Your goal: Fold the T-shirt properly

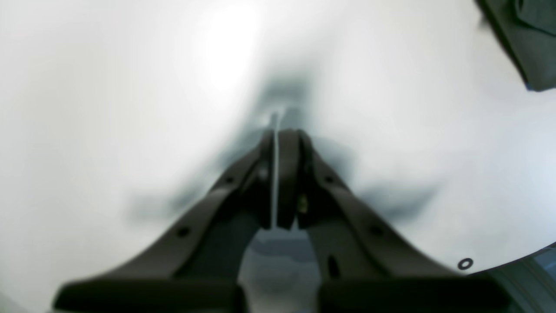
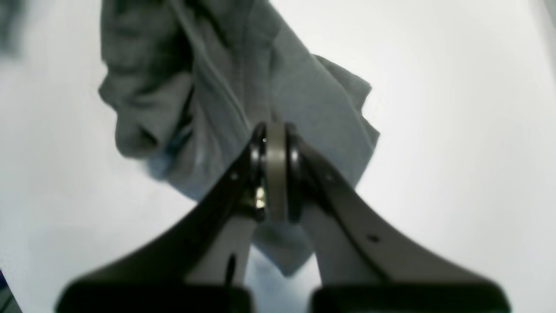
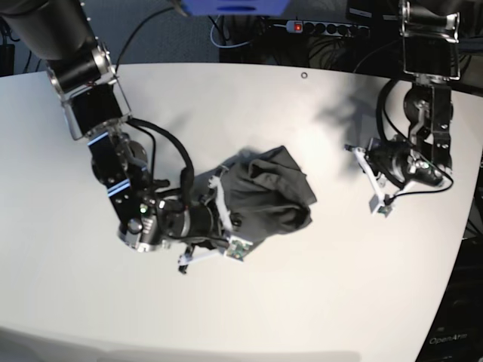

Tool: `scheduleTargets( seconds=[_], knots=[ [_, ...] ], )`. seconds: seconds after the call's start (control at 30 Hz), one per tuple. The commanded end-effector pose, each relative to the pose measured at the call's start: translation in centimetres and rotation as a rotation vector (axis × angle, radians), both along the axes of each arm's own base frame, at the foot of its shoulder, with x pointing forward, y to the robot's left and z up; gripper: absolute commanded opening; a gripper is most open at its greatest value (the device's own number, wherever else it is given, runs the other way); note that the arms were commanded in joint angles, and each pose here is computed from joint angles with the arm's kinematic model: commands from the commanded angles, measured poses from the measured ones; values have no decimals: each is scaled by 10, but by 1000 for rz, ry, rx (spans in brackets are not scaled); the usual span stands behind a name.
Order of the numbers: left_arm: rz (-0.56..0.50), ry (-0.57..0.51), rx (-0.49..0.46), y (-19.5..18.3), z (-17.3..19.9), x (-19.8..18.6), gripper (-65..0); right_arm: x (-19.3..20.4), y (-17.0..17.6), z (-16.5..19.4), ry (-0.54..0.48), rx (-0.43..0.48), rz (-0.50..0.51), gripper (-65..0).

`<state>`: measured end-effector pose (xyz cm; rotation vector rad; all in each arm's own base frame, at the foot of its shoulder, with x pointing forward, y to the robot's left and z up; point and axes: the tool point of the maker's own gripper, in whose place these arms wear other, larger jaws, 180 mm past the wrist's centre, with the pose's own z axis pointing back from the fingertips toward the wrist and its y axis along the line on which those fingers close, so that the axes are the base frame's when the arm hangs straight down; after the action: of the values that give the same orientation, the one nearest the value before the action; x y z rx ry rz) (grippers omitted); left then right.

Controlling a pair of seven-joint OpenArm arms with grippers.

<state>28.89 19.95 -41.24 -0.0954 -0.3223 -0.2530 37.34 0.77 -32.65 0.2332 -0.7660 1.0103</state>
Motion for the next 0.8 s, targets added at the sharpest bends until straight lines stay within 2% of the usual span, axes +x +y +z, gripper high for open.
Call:
scheduleTargets(
  seconds=[0.0,0.27,0.77],
  knots=[
    [-2,-43,4,4,11,11,-631,12,6,21,-59,43,9,-647],
    [-2,-43,4,4,11,11,-631,10,25,17,-69,74,67,-647],
    [-2,-41,4,4,11,11,-631,31,27,10,-60,142,44,-647]
  ],
)
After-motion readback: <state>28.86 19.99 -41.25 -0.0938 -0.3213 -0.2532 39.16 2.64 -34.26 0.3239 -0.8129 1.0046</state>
